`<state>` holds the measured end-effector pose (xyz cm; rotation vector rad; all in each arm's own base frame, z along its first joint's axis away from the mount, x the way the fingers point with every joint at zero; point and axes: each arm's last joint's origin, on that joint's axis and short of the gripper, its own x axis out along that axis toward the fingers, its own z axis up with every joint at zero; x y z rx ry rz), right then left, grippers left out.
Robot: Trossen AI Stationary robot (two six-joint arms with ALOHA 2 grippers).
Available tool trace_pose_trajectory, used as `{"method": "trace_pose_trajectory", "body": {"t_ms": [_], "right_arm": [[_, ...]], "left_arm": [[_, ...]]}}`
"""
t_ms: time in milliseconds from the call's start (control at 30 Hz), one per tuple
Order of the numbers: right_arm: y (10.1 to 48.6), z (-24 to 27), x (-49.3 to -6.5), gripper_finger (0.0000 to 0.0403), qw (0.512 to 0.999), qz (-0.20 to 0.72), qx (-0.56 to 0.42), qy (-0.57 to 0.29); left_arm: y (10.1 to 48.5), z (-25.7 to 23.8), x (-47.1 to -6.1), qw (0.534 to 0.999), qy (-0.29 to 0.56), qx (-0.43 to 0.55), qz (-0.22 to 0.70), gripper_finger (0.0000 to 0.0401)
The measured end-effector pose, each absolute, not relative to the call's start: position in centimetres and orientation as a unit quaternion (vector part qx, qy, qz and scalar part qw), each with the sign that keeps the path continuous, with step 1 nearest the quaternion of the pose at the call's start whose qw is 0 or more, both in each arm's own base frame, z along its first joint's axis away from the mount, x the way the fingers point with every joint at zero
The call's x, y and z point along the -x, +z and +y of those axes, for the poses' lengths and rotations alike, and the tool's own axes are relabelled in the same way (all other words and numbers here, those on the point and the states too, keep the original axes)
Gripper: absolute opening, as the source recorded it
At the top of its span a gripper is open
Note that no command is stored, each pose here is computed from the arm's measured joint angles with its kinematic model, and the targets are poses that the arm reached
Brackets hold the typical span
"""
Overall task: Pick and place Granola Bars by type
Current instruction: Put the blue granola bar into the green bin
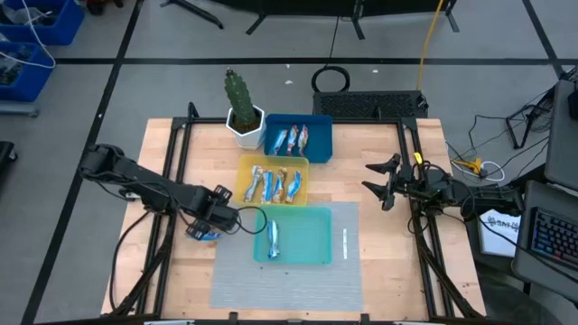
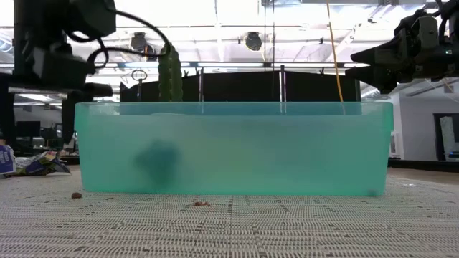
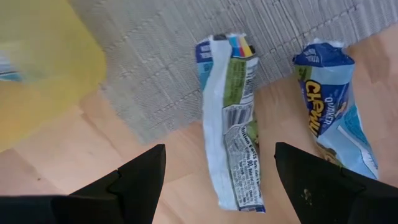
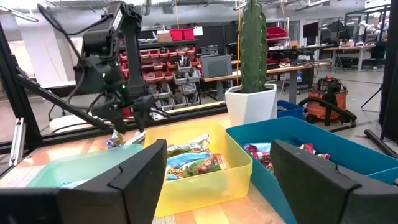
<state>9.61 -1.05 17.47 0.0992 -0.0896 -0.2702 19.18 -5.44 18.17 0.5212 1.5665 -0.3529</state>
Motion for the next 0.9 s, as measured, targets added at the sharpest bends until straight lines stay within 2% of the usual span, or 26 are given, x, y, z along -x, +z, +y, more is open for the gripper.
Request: {"method": "trace_pose_trajectory", "body": {"t_ms": [367,467,600,900], "right_arm": [[17.5,-1.1,-9.6,0.0279,0.989,-0.045,-0.049,-0.135],[17.5,-1.1,-9.6,0.0279,0.989,-0.045,-0.049,-0.135],[17.5,-1.1,-9.6,0.0279,0.989,-0.045,-0.050,-0.134],[17.5,-1.1,-9.6,0.0279,0.989,-0.045,-0.049,-0.135]], "left_arm": [[16.2,-6.3,-19.7,0.623,-0.166,-0.244,0.724,0.0291],[16.0,-6.5,-20.2,0.632,-0.167,-0.244,0.716,0.0295],[15.9,-6.8,-21.1,0.673,-0.167,-0.224,0.685,0.0295],[15.0,-7.0,-21.3,0.660,-0.171,-0.199,0.704,0.0285]]}}
